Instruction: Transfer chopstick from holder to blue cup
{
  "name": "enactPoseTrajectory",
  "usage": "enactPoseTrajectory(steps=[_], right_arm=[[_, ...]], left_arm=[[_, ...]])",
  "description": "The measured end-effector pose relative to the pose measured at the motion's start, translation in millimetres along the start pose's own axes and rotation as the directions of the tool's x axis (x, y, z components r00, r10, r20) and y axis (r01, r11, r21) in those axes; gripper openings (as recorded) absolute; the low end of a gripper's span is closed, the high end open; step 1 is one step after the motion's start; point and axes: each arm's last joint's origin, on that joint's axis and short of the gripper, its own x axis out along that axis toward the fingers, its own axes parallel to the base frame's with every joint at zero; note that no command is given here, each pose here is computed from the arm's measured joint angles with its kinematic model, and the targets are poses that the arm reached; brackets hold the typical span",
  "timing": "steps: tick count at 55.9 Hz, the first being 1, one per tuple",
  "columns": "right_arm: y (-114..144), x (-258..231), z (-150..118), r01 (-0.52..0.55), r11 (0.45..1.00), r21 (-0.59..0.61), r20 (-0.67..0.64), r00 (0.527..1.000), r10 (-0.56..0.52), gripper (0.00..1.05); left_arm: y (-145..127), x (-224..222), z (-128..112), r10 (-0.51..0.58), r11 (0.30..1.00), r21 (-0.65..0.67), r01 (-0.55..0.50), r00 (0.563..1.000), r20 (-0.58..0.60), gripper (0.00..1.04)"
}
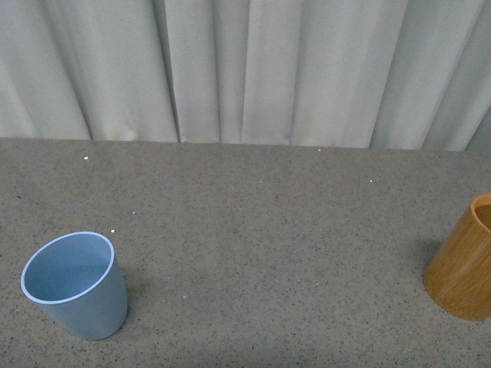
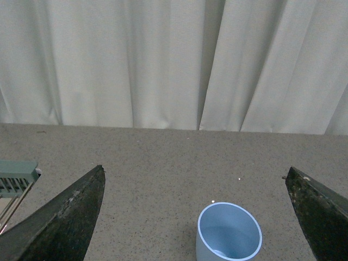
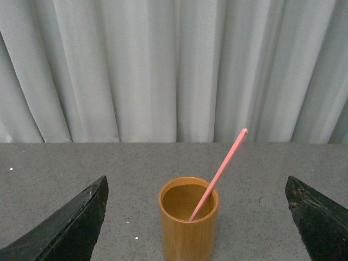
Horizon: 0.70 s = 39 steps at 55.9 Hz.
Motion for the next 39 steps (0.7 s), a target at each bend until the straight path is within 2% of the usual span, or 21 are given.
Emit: enactPoseTrajectory(steps=[39], right_arm=[[0.0, 0.0, 0.0, 0.000, 1.000, 0.000, 0.000, 1.000, 0.000, 0.95]], left_arm=[[0.0, 0.0, 0.0, 0.000, 1.000, 0.000, 0.000, 1.000, 0.000, 0.98]])
